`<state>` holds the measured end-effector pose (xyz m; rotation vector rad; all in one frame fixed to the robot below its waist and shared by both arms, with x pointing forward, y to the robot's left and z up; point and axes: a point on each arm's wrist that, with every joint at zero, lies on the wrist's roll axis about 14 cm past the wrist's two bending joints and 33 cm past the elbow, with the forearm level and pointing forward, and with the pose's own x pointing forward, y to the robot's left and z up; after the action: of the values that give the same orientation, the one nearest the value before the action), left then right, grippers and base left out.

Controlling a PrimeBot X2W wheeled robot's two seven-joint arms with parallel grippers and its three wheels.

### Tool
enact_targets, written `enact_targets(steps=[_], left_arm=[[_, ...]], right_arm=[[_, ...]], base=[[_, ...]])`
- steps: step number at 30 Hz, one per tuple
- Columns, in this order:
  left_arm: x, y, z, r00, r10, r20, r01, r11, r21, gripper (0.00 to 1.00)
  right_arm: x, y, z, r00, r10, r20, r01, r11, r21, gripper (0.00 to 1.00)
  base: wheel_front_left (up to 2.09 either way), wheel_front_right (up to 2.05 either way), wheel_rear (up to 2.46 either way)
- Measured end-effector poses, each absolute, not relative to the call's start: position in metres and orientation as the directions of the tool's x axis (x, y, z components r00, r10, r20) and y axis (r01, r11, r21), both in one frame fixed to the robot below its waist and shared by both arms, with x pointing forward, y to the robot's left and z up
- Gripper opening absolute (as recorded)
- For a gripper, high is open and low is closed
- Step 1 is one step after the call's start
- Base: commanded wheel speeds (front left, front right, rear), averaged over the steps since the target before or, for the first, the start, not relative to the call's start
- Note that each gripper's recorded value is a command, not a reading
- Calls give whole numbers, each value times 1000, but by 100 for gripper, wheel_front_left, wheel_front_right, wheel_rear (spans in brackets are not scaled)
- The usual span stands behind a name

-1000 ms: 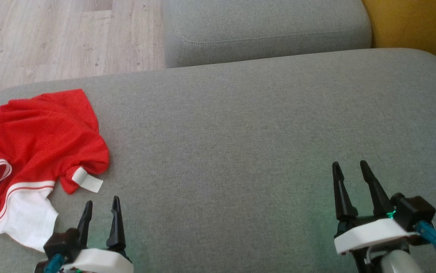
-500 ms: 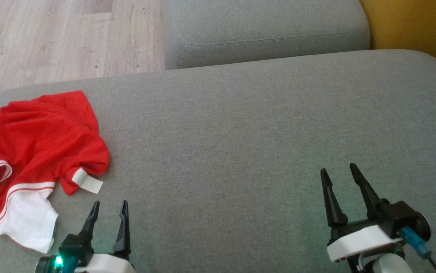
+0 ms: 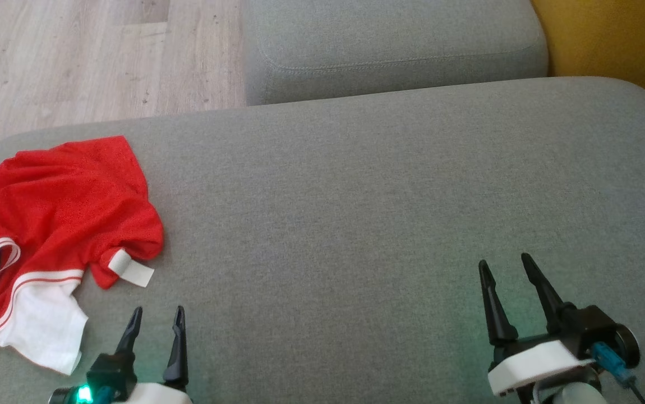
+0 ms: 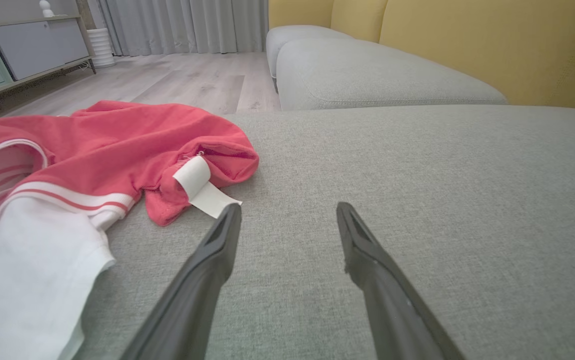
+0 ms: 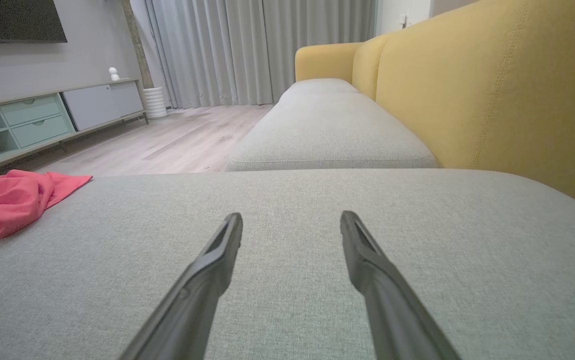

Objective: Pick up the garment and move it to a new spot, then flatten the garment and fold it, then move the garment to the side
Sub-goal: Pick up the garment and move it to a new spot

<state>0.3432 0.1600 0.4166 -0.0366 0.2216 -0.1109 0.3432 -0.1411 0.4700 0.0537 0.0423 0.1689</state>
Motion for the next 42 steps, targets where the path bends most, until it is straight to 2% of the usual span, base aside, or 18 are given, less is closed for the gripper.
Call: enact_targets(steps=[11,18,26,35,42], left_arm=[[342,166,416,971,-93,-220,84,995,-51,100],[334,180,418,976,-46,-212,35,998,-53,100],[307,218,422,977,85,-195,-98,993,-60,100],[251,263,415,941,267,-209,-286,956,-69,100],[237,276,414,925,314,-215,-339,936,-95,100]], right_arm=[[339,-142,457,983,166,-78,-161,985,68,100],[345,-127,458,974,214,-76,-208,975,73,100],[352,-80,457,931,356,-81,-350,934,79,100],[354,-12,460,835,545,-76,-540,838,77,100],[352,9,454,795,599,-91,-593,800,87,100]], base=[[0,0,0],[0,0,0],[0,0,0],[0,0,0],[0,0,0]])
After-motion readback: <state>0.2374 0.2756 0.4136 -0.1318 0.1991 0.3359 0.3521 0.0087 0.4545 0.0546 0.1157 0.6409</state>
